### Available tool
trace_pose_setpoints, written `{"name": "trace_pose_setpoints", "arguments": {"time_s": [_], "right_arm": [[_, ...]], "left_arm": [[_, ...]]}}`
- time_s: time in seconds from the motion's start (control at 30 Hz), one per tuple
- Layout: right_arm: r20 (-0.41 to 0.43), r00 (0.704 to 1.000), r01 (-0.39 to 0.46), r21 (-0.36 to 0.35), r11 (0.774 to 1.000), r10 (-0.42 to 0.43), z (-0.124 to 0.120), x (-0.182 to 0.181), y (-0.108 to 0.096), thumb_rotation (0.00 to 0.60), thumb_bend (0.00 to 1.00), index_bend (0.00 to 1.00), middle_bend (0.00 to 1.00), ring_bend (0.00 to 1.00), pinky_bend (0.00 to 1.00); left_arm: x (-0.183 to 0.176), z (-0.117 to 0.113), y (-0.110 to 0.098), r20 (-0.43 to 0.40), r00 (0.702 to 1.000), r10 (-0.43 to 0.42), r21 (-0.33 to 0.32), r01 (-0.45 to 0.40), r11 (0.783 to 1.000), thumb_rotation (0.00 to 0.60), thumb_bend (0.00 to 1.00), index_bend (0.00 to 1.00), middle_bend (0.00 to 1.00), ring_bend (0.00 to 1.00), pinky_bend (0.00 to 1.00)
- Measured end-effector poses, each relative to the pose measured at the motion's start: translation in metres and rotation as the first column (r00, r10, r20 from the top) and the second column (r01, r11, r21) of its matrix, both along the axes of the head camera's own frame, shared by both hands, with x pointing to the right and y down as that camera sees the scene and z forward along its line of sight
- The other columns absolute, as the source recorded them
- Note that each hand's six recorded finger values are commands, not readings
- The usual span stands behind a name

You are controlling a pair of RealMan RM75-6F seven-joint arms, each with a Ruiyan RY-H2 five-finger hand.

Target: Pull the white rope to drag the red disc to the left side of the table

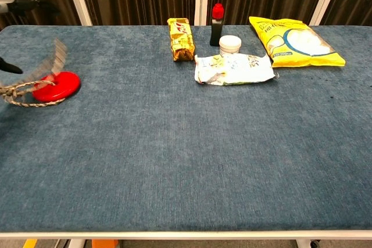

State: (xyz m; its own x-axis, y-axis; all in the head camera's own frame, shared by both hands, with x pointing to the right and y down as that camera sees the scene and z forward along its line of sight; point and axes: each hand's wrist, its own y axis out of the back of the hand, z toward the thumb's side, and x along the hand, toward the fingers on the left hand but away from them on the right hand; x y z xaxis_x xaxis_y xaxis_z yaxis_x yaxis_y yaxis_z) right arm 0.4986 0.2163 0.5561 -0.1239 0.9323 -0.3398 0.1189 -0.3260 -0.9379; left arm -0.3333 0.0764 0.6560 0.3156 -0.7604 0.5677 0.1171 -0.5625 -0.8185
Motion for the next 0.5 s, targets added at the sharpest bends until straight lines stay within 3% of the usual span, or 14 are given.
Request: {"name": "trace_pose_setpoints", "arguments": {"time_s": [0.27,0.5], "right_arm": [[0.005,1.0,0.005,0.005,1.0,-0.005,-0.001,-0.003,-0.001,0.6,0.22,0.0,0.0,0.0,0.0],[0.014,1.0,0.007,0.013,1.0,-0.007,-0.004,-0.005,-0.001,0.6,0.22,0.0,0.0,0.0,0.0]], "left_arm": [[-0.034,-0.029,0.029,-0.019,0.994,-0.111,0.009,0.111,0.994,0.6,0.0,0.04,0.0,0.0,0.15],[-0.082,-0.044,0.074,0.023,0.973,-0.23,0.127,0.225,0.966,0.6,0.0,0.06,0.0,0.0,0.15]]}}
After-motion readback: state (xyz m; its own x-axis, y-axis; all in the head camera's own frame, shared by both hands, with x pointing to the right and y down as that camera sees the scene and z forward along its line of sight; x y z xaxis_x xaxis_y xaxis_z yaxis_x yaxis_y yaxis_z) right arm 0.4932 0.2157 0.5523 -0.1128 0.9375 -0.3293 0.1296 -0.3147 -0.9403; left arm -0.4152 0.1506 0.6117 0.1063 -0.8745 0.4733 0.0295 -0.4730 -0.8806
